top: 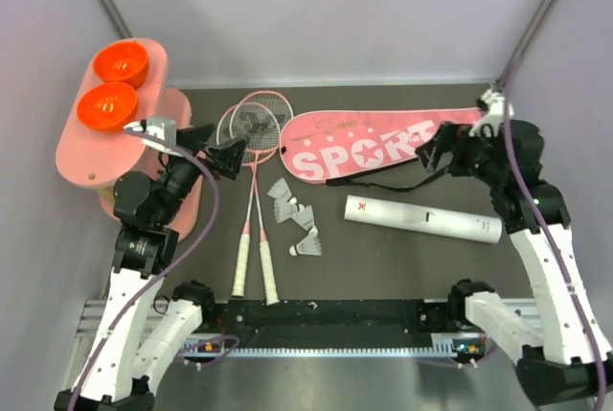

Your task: Pack up the badminton gear

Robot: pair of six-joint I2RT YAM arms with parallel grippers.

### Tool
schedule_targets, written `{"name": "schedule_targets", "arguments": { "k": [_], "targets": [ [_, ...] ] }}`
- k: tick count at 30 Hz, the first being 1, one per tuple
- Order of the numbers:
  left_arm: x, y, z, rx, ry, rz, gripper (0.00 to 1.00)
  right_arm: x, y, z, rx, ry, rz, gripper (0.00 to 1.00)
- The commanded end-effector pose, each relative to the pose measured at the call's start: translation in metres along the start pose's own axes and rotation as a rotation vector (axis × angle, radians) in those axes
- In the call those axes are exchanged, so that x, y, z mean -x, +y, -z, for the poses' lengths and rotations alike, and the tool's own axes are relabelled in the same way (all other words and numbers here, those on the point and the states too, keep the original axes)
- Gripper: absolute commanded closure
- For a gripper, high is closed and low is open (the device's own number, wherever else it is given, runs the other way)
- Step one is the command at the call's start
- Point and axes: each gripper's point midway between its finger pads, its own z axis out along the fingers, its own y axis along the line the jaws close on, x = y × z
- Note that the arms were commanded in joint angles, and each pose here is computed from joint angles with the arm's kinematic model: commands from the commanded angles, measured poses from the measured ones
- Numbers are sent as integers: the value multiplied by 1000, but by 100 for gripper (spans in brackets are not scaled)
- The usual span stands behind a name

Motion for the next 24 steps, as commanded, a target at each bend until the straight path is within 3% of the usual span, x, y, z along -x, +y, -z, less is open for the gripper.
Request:
{"name": "schedule_targets", "arguments": {
  "k": [1, 5, 7, 14, 17, 24],
  "targets": [
    [13, -31, 2, -150, -54, -57, 2, -15, 12, -14, -85, 89, 186, 1],
    [6, -46, 1, -194, -33, -50, 2, -62, 51, -41, 67, 300, 310, 1],
    [2, -48, 1, -202, -27, -41, 2, -78, 51, -47, 25, 367, 391, 1],
    [1, -30, 2, -78, -41, -41, 2, -173, 48, -47, 14, 695, 899, 1],
    [5, -17, 7, 16, -56, -54, 2, -195, 48, -44, 30, 742, 920, 1],
    [7, -27, 13, -5, -66, -35, 4, -219, 38, -61, 38, 752, 1002, 1]
  ]
}}
